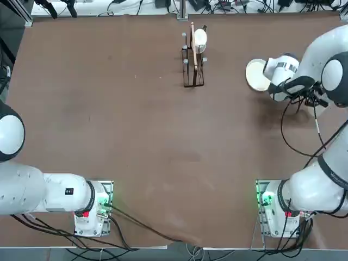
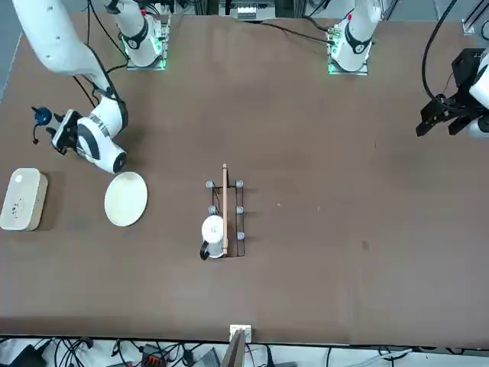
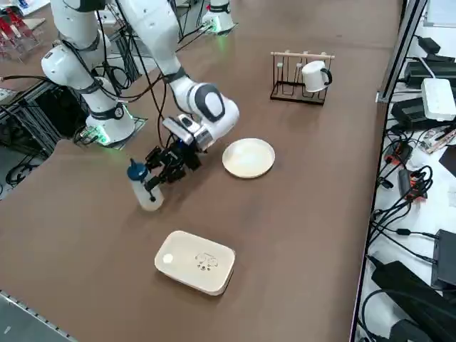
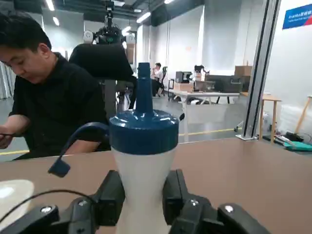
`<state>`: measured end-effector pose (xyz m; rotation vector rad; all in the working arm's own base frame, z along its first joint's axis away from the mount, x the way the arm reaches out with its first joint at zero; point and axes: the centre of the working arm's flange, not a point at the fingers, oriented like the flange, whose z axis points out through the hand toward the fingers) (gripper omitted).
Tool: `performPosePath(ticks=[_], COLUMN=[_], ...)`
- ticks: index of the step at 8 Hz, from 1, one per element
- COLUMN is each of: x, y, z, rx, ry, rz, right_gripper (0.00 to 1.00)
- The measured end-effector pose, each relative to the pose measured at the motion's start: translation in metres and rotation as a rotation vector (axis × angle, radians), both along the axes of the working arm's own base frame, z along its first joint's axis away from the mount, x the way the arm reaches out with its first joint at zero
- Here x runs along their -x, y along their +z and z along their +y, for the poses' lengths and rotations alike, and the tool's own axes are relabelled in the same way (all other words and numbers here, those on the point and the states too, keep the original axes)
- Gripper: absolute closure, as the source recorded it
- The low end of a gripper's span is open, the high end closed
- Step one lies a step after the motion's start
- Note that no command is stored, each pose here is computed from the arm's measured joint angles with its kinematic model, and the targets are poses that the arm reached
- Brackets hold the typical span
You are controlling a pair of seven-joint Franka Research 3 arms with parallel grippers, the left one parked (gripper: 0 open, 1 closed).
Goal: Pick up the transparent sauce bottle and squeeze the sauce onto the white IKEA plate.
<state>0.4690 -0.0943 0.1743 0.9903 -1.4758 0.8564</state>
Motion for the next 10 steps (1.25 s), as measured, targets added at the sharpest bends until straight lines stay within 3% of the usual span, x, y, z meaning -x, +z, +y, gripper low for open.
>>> performPosePath(ticks=[3, 6, 8, 10], x=[-0.044, -0.102, -0.140, -0.159], y=[0.078, 0.137, 0.160, 0.158], z=[0.069, 0.157, 0.207, 0.248], rx=[-0.163, -0.421, -0.616, -0.823], ry=[0.029, 0.131, 0.194, 0.246], rz=[-0.053, -0.063, -0.031, 0.009], right_gripper=[0.56, 0.56, 0.56, 0.56])
